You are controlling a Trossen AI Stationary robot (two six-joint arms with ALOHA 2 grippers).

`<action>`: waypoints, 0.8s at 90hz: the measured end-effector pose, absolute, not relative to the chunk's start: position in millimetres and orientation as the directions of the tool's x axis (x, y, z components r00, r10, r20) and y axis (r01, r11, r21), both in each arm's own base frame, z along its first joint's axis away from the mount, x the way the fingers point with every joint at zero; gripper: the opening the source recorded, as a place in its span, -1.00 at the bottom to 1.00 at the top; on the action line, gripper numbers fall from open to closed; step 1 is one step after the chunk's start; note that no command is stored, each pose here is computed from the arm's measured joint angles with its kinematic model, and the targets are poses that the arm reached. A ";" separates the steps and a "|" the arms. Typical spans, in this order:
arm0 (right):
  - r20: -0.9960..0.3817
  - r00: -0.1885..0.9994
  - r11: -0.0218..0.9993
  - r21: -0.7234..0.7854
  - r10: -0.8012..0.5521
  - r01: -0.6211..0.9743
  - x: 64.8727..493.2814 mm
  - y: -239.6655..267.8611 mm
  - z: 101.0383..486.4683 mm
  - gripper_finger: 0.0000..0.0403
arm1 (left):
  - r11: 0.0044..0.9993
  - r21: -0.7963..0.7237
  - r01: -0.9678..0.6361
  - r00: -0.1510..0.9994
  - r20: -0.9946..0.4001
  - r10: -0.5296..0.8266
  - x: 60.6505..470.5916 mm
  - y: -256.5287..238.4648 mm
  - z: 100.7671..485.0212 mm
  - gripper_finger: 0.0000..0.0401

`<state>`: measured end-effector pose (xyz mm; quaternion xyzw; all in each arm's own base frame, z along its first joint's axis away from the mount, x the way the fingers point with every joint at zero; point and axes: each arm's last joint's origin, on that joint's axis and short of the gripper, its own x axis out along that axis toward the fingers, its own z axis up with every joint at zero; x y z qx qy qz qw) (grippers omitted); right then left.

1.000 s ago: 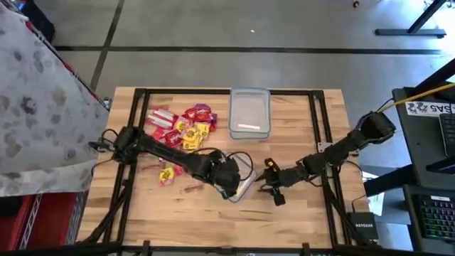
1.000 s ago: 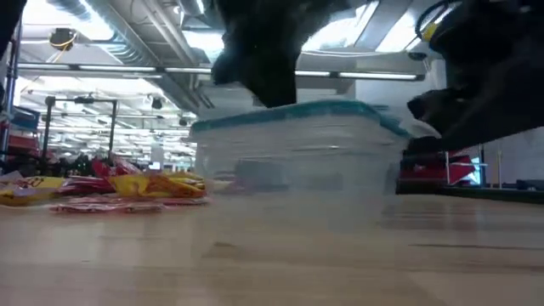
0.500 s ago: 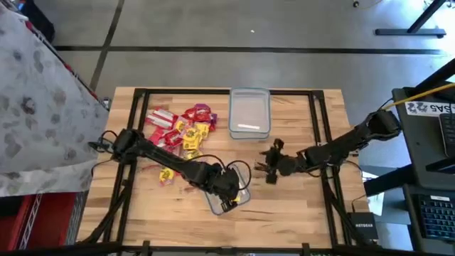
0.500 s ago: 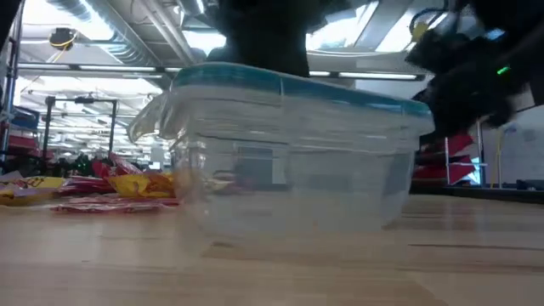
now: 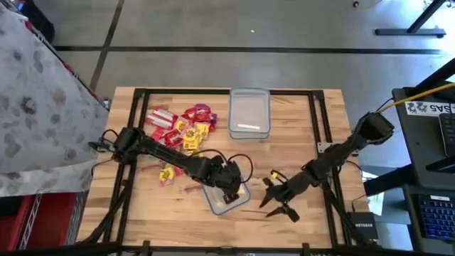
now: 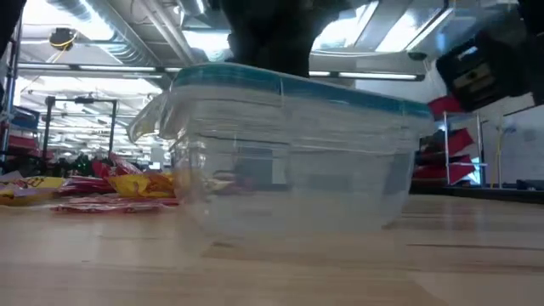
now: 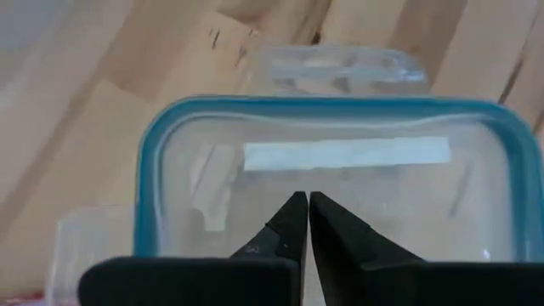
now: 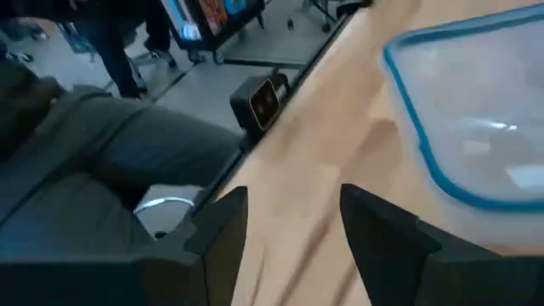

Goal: Sort candy
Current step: Open the square transparent food container

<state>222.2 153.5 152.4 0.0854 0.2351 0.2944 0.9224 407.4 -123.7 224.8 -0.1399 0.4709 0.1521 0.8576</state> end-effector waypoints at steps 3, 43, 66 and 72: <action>-0.393 0.714 0.815 0.300 0.580 -0.496 227.3 156.7 150.0 -0.12 | 0.917 -0.111 -0.382 0.512 -0.852 0.111 407.7 -124.4 227.5 -1.00; -0.605 0.795 0.998 0.000 0.049 -0.061 242.8 148.3 142.2 -0.12 | 0.929 -0.202 -0.311 0.466 -0.884 -0.037 406.9 -151.9 209.9 -1.00; -0.611 0.772 0.984 0.086 0.177 -0.158 222.9 139.3 136.3 -0.12 | 0.925 -0.182 -0.332 0.547 -0.837 0.032 421.2 -152.7 198.2 -1.00; -0.583 0.781 0.975 0.141 0.223 -0.172 218.9 137.8 125.7 -0.12 | 0.924 -0.177 -0.337 0.568 -0.822 0.049 425.3 -151.1 195.7 -1.00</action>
